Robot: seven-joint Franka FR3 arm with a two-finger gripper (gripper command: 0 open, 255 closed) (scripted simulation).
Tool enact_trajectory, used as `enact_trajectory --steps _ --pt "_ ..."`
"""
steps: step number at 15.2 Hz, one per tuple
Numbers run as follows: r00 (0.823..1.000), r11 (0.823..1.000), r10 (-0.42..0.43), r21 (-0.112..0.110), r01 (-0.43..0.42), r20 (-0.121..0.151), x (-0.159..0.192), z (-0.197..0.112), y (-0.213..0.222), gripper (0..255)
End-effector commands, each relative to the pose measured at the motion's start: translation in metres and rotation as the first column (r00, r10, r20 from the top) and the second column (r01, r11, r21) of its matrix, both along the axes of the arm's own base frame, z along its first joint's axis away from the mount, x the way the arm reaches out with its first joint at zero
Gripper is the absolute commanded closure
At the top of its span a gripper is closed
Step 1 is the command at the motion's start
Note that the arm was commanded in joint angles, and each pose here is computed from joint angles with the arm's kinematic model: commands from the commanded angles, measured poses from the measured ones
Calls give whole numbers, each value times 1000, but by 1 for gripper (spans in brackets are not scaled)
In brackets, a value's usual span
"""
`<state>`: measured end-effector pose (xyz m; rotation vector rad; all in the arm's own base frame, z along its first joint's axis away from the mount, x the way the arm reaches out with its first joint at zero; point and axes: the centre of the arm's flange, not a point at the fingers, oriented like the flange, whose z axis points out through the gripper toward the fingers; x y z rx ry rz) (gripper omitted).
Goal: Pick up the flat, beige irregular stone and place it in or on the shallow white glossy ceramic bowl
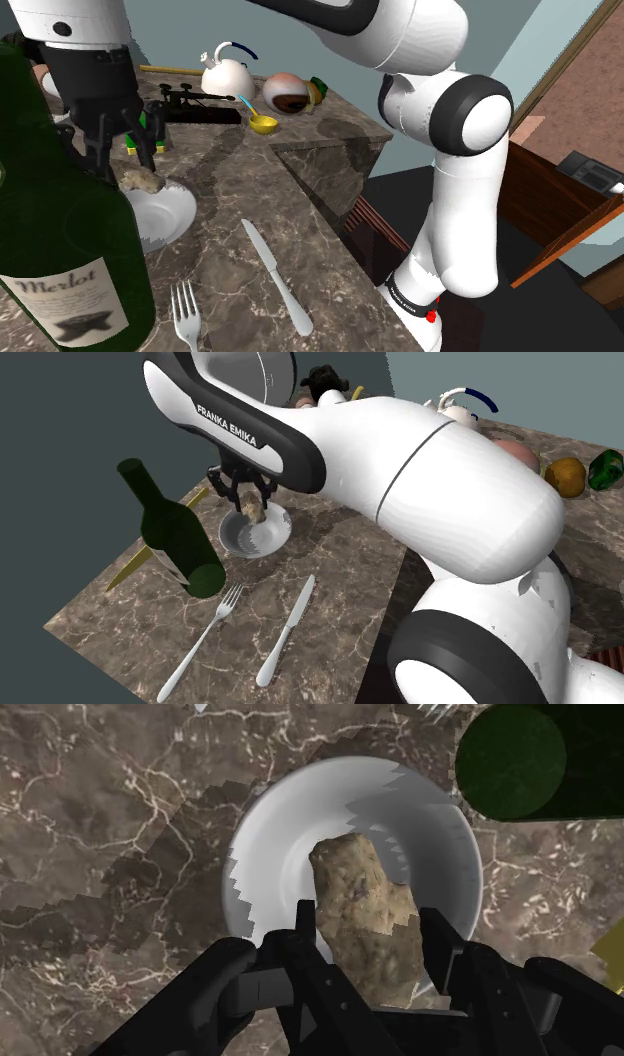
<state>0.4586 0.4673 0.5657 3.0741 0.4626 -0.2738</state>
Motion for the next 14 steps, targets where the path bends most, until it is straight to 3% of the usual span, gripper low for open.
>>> enact_trajectory --steps 1,10,14 --pt "1000 1000 -1 0 1 0 1 -10 1 255" --pt "1000 1000 -1 0 1 0 1 -57 1 255" --pt "1000 1000 -1 0 1 0 1 -61 1 255"
